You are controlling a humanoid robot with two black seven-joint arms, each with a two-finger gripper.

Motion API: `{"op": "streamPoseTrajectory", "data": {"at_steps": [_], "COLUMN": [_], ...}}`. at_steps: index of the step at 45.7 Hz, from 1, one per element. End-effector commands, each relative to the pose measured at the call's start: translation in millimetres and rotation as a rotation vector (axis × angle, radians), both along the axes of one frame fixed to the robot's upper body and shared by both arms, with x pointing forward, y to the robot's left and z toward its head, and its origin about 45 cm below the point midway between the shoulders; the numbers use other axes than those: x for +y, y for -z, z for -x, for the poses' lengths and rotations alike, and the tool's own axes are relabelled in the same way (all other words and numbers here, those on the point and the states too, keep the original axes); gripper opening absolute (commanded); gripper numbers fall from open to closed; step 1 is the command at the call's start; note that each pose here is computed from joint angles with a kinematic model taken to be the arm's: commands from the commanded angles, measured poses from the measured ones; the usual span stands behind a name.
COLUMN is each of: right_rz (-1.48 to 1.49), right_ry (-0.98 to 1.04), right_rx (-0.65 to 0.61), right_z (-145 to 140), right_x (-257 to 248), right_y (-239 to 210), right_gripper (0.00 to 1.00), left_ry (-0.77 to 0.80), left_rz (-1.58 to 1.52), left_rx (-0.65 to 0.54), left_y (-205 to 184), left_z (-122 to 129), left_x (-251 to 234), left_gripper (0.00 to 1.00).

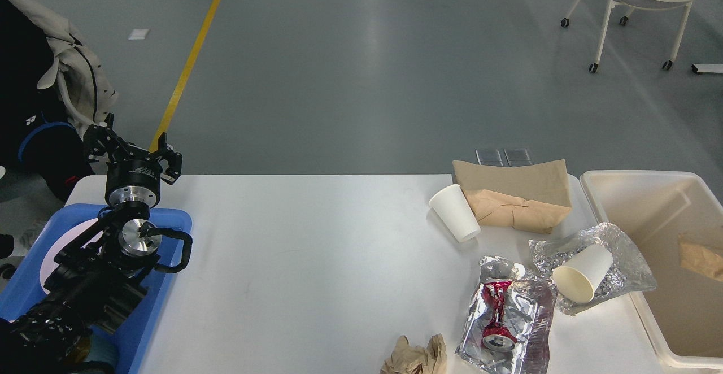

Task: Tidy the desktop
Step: 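Raise the right gripper up out of the white bin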

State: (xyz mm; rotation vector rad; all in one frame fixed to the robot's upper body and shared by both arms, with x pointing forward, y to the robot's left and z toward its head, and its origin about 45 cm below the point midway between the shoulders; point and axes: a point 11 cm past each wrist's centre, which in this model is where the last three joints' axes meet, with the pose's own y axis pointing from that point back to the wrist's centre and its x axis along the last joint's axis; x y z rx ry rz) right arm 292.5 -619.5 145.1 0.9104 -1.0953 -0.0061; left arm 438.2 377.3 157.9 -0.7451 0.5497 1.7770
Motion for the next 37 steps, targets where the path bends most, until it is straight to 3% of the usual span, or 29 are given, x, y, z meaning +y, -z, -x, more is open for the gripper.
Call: {"op": "streamPoseTrajectory", "data": {"at_steps": [1,17,23,31,37], "right_rz": [-0.013,-0.039,-0.089,-0.193,-0.383], "right_ry": [-0.018,-0.015,0.007,-0.012,-0.033], "right_rx": [0.024,0.021,-0.024,-0.191,-0.288], "right_z": [-0.3,-5.2,-20.7,-75.1,-108.8], "right_x": [9.2,14.6,22.9,56.6,113.1], "right_y": [9.9,8.0,-13.7,-58.3,-80.5], "right_gripper": [1.00,1.00,1.00,1.00,1.00], "left_ry": [0.000,0.000,0.001,0.001,0.000], "left_rz": [0.000,0.000,-0.001,-0.001,0.000], "left_rx": [0.000,0.000,0.000,0.000,0.000], "left_y": [-0.1,-0.1,0.0,0.0,-0.1], "left_z": [0.0,0.0,0.0,0.0,0.0], "left_x": [0.1,0.1,-0.1,-0.1,0.1], "left_gripper": [0.98,0.98,0.98,0.98,0.98]}}
